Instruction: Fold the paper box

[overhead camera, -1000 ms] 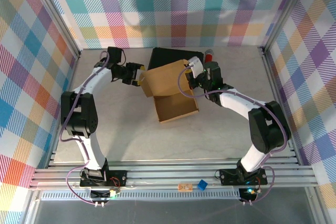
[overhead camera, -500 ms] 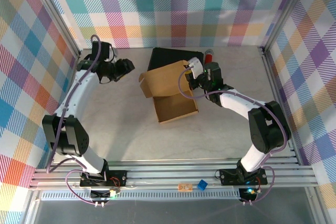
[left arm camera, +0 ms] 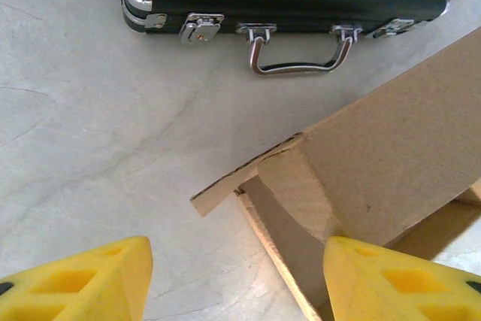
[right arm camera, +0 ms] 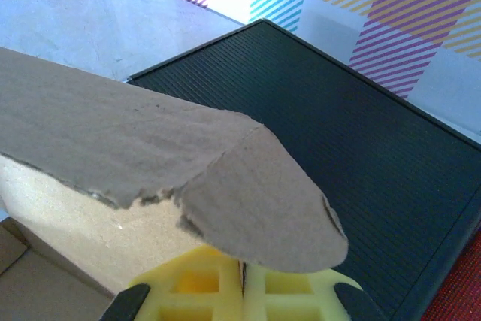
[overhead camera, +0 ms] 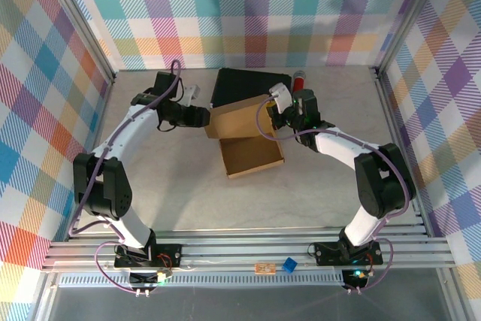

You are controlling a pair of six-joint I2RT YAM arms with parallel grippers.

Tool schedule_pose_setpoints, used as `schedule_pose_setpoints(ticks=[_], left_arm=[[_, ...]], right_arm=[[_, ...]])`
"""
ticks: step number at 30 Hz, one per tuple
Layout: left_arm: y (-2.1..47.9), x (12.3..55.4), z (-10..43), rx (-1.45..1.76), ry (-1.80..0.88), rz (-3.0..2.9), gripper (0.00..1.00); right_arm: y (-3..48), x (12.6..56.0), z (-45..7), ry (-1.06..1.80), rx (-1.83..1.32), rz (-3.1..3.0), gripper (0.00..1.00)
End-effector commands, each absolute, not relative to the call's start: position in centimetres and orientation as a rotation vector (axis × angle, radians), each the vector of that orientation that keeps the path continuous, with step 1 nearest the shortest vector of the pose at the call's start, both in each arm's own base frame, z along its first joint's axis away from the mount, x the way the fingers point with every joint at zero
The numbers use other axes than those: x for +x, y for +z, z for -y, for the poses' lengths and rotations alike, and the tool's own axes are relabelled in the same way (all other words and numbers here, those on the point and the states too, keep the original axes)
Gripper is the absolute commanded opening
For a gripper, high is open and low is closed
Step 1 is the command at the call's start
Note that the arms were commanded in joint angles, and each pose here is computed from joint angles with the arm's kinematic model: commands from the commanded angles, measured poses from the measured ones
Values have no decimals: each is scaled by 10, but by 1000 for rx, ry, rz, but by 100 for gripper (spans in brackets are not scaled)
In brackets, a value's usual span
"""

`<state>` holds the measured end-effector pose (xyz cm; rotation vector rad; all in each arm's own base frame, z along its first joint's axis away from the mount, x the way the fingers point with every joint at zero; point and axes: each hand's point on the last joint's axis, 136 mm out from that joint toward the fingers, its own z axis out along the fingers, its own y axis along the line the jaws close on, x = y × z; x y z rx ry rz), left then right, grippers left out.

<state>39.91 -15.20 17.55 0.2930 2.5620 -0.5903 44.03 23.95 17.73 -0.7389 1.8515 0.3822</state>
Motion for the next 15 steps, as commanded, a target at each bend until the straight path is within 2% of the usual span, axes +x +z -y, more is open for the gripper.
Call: schedule_pose_setpoints(ticks=[1,3,5,7,10,15], left_arm=[[193,401,161,345,-595,-2511,62],[208,406,158,258,-590,-2491,63],[224,415,140,38,-530,-2486,65],[243,415,135,-95,-596,-2454,65],[262,399,147,-8,-681,-2371,64],[228,365,144,139,-627,-2460,62]], right_arm=[[179,440,-251,415,-790,-1826,0],[177,440,-251,413,-792,-1831,0],[176,440,-250,408,-790,-1834,0],[175,441,-248,406,-788,-1838,0],[174,442,-248,408,-787,-1842,0],[173,442,-249,423,-788,-1845,0]])
